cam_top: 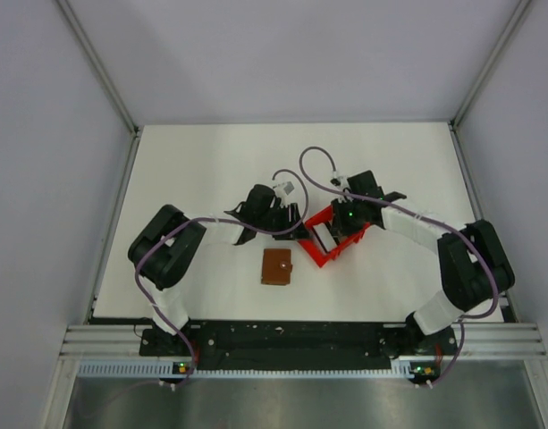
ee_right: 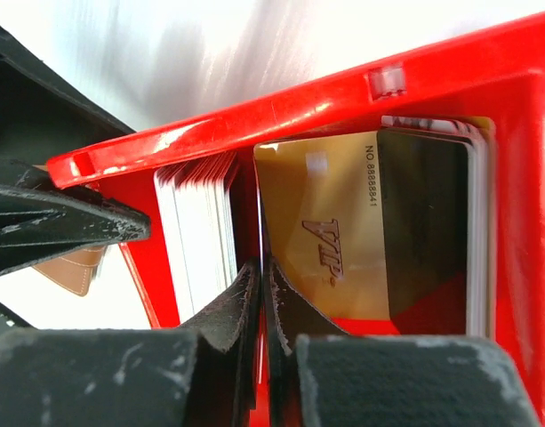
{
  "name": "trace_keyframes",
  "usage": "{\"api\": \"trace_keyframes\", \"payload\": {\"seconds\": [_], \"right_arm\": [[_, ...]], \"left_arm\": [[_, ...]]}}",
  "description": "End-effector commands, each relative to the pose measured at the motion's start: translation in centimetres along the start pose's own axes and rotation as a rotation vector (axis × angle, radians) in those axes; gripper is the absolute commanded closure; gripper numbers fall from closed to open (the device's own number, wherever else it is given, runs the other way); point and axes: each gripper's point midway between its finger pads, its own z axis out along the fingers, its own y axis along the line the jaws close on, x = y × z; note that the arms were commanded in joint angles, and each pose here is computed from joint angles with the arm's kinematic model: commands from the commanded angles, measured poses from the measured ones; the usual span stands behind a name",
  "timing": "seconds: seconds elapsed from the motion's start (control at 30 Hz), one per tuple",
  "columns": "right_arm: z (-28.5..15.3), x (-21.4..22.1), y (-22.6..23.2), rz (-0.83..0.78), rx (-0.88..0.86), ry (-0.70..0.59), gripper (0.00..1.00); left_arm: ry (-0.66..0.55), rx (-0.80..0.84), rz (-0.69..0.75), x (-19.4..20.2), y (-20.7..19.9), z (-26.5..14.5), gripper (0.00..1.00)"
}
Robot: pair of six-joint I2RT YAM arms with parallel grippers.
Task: Put the credit cards into the card holder
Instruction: Pick up the credit card from the storage box, then open the card holder at the center of the board.
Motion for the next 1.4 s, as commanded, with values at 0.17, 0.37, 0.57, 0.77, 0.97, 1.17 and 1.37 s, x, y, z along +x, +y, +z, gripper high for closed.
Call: {"api": "trace_keyframes", "payload": {"seconds": [0.17, 0.37, 0.57, 0.77, 0.97, 1.17, 1.37], "right_arm": [[-5.0, -5.2, -0.9, -0.078, 0.162, -0.213, 1.00], [-7.1, -6.4, -0.5, -0.064, 0.178, -0.289, 1.00], [-9.4, -7.3, 1.8, -0.041, 0.089, -0.364, 1.00], [-8.9, -5.4, 6.9, 0.074, -0.141, -0.385, 1.00], [-5.6, -3.3, 11.9, 0.243, -0.160, -0.406, 1.00], [-1.8, -2.2, 15.8, 0.254, -0.137, -0.365, 1.00], [0.9, -1.6, 18.0, 0.240, -0.087, -0.328, 1.00]], "left_arm": [[-0.109, 0.022, 0.056, -3.4, -2.0, -1.4, 0.45], [-0.149, 0.028, 0.096, -4.4, -3.5, -3.4, 0.30], [-0.190, -0.040, 0.108, -4.8, -3.5, -5.3, 0.28], [-0.357, -0.411, 0.015, -3.6, 2.7, -12.4, 0.26], [-0.411, -0.626, -0.148, -0.1, 8.9, -18.1, 0.18], [-0.418, -0.654, -0.207, 1.5, 10.3, -19.1, 0.17], [-0.415, -0.692, -0.203, 1.4, 10.5, -19.7, 0.16]]}}
